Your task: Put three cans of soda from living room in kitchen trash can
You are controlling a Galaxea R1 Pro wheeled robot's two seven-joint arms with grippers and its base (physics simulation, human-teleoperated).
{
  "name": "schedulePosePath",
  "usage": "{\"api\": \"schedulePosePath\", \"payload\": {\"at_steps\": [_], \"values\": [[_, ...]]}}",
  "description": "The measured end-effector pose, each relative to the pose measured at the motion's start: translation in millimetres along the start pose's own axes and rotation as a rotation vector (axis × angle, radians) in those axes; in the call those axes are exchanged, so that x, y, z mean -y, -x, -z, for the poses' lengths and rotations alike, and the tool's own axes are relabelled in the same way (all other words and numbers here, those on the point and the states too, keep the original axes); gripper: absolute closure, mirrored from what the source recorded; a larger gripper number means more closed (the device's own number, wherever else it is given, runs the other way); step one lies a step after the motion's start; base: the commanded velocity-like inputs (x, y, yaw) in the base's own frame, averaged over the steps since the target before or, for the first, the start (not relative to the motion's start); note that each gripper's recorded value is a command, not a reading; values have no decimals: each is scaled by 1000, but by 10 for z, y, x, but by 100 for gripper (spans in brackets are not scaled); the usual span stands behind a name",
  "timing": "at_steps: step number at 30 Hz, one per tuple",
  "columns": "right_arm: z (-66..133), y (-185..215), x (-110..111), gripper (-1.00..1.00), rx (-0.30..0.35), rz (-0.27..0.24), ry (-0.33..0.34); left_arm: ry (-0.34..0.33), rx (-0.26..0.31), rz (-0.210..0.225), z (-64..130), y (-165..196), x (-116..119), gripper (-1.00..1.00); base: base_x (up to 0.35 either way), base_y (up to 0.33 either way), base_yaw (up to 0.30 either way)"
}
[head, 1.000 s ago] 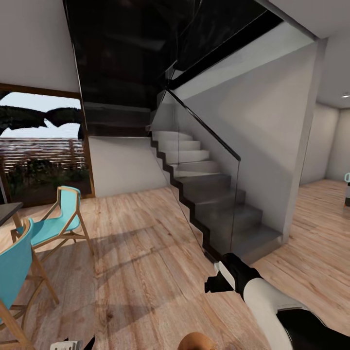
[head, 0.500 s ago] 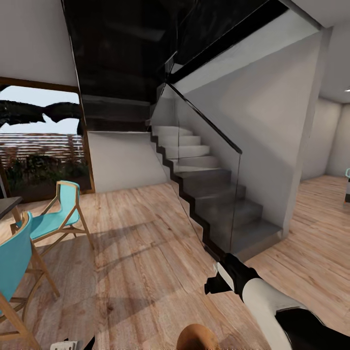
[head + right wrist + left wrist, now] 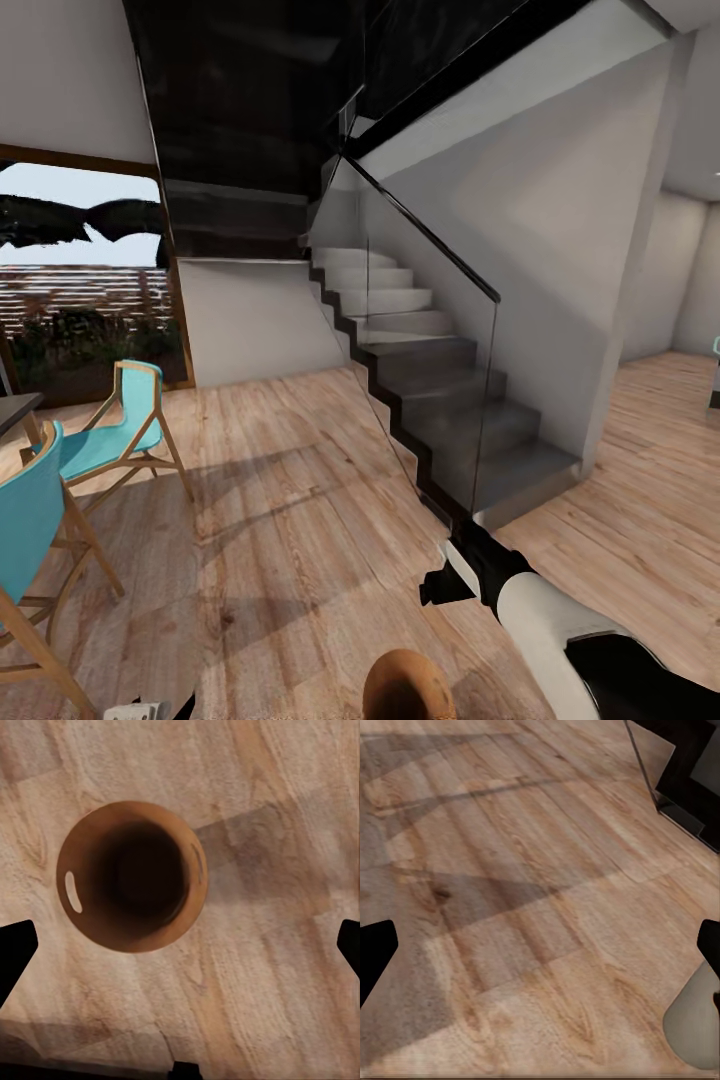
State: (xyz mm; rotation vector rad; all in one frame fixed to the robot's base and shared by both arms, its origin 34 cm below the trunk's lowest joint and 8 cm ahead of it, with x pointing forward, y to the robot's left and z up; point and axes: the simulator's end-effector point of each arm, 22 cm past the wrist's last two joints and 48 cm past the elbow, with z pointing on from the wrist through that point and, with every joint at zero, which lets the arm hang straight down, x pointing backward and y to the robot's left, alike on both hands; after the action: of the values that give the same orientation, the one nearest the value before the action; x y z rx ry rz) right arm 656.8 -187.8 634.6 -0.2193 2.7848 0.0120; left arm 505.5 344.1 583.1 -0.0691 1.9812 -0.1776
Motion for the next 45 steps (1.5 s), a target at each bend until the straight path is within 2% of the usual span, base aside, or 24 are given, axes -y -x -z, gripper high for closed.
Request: {"api": "schedulePosePath", "payload": {"at_steps": [8, 12, 15, 20, 37, 45], "values": [[-191, -97, -11, -100, -7, 1, 2, 1, -11, 1, -44, -199, -30, -100, 0, 0, 0], [-274, -88, -22, -100, 17, 3, 5, 2, -13, 1, -64, -285, -43, -100, 0, 0, 0], [-251, -11, 111, -100, 46, 12, -22, 3, -8, -9, -74, -253, -69, -100, 0, 0, 0], [-246, 52, 110, -100, 74, 13, -22, 3, -8, -9, -74, -253, -69, -100, 0, 0, 0], [-245, 47, 108, -100, 71, 14, -22, 3, -8, -9, -74, -252, -69, -100, 0, 0, 0], [-169, 261, 98, -100, 145, 31, -26, 2, -8, -8, -74, -255, -62, -100, 0, 0, 0]]}}
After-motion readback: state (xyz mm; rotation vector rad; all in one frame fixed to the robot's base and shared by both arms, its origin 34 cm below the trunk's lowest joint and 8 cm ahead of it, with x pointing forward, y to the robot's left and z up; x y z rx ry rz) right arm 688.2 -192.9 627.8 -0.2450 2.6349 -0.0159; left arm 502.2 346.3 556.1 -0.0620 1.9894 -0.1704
